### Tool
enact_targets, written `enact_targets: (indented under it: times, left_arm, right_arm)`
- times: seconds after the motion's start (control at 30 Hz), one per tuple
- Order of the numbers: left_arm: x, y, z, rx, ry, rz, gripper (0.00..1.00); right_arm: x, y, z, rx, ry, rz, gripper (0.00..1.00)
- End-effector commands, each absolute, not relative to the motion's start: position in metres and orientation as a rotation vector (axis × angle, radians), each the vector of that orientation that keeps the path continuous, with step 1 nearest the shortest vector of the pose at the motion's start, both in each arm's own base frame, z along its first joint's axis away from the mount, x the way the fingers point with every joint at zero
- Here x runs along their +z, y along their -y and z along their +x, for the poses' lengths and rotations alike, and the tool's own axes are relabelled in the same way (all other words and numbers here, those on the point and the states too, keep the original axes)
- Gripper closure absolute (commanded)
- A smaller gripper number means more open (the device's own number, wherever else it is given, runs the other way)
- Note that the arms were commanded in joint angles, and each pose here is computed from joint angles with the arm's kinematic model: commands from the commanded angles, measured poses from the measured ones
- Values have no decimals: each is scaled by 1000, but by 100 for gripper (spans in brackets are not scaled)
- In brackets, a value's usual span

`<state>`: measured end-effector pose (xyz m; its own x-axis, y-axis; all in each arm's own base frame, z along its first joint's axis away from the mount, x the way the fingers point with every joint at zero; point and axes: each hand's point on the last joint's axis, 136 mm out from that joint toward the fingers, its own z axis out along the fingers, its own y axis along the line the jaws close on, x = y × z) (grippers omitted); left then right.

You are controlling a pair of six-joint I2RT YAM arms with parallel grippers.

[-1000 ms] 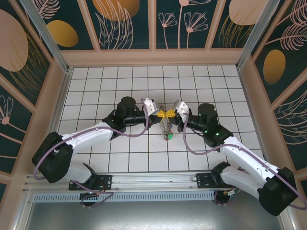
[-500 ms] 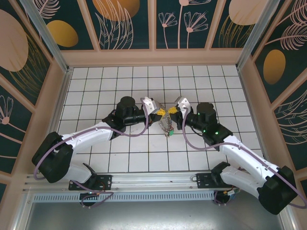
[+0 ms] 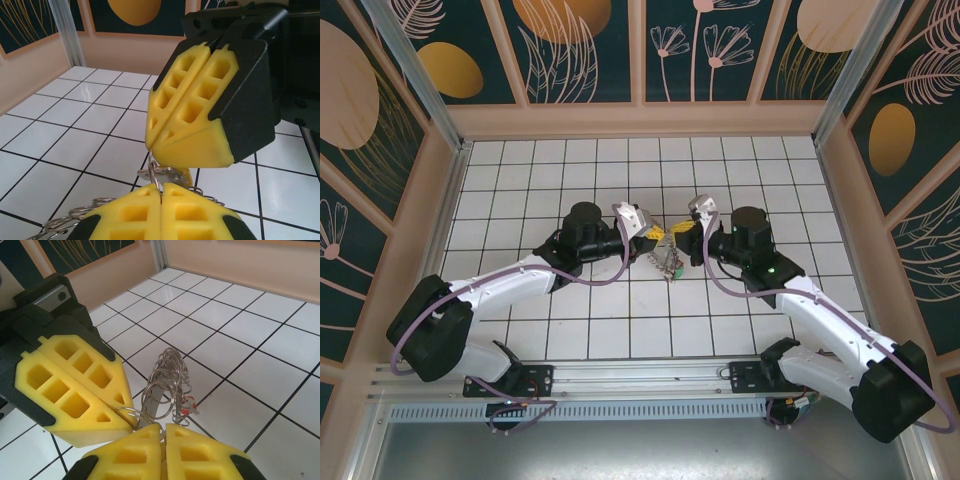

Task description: Put the keys on the keyring

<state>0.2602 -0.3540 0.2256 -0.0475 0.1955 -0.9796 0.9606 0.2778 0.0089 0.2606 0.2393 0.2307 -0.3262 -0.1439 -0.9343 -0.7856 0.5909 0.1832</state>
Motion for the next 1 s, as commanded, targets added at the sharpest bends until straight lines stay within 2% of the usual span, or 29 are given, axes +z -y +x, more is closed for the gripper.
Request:
enact_targets:
  times: [0.0, 0.13, 0.4, 0.63, 0.8, 0.97]
  left_arm:
    - [259, 363, 247, -974, -1321, 1144, 100]
    - [261, 363, 247, -975, -1317, 1141, 100]
    - [262, 363, 246, -980, -1311, 1139, 100]
    - [260, 363, 246, -978, -1317, 1140, 100]
    - [257, 362, 245, -979, -1322, 1150, 100]
    - [258, 363, 238, -997, -1299, 1188, 100]
  right_arm:
    - [221, -225, 275, 735, -1882, -675, 90]
    - [221, -224, 273, 750, -1882, -689, 92]
    - [203, -222, 276, 756, -1957, -695, 90]
    - [224, -219, 278, 724, -1892, -694, 80]
    - [244, -211, 276, 652, -1821, -714, 78]
    - [253, -215, 254, 616, -1686, -911, 75]
